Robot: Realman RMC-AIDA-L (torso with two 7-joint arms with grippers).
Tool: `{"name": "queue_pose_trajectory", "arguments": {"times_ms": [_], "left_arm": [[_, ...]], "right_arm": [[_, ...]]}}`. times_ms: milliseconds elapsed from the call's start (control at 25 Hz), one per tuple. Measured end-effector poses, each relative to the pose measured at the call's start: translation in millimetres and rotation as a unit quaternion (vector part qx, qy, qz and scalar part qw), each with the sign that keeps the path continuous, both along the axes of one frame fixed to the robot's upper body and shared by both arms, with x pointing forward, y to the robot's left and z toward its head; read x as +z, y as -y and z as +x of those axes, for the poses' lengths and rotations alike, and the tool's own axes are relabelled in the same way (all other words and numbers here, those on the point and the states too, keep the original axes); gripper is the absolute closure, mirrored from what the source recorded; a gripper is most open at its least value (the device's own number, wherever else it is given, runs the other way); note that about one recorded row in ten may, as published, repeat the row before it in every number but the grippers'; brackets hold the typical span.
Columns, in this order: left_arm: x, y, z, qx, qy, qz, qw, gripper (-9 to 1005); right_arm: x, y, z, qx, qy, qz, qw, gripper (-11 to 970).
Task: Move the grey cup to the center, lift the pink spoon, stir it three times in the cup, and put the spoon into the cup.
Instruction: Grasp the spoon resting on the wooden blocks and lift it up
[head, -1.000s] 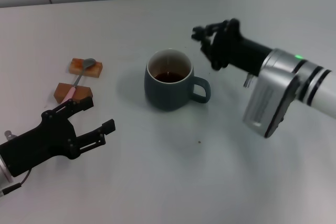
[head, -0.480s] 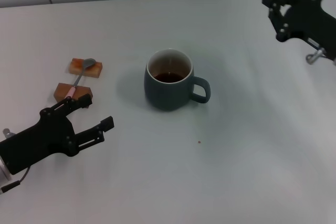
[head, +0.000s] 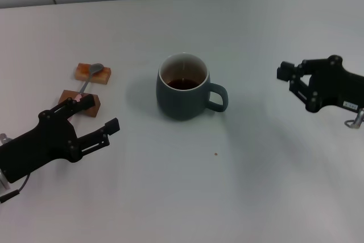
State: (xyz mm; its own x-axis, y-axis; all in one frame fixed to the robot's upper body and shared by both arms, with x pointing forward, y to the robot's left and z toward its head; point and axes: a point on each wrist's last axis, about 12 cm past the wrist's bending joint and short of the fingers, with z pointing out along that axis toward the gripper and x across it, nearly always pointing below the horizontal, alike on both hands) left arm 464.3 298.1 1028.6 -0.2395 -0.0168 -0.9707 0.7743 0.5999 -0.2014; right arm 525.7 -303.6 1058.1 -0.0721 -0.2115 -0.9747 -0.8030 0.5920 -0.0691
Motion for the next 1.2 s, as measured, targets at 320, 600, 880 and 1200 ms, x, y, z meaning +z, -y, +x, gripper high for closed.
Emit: {"name": "queue_pose_trajectory", "arguments": {"times_ms": [320,600,880,1200], "left_arm": [[1.1,1,2.3,-0.002,0.002,0.000,1.000,159],[-0.2,0,0.1,0.000,-0.001,-0.001,1.000,160],[-1.1,0,-1.3,0.002,-0.003,-0.001,1.000,160],[-1.2,0,-1.6,0.002,-0.003,-0.001,1.000,161]], "right_arm": [[-11.5,-14,-1.0,0.036,-0.027,-0.040,0.998,851],[-15.2,-17,-2.6,0.046,-0.035,-0.050,0.997,843],[-19.3,-15,-7.2,0.041,-0.027,-0.058,0.997,582],[-21.2,-16,-9.5,0.041,-0.018,-0.056,0.997,409]]}}
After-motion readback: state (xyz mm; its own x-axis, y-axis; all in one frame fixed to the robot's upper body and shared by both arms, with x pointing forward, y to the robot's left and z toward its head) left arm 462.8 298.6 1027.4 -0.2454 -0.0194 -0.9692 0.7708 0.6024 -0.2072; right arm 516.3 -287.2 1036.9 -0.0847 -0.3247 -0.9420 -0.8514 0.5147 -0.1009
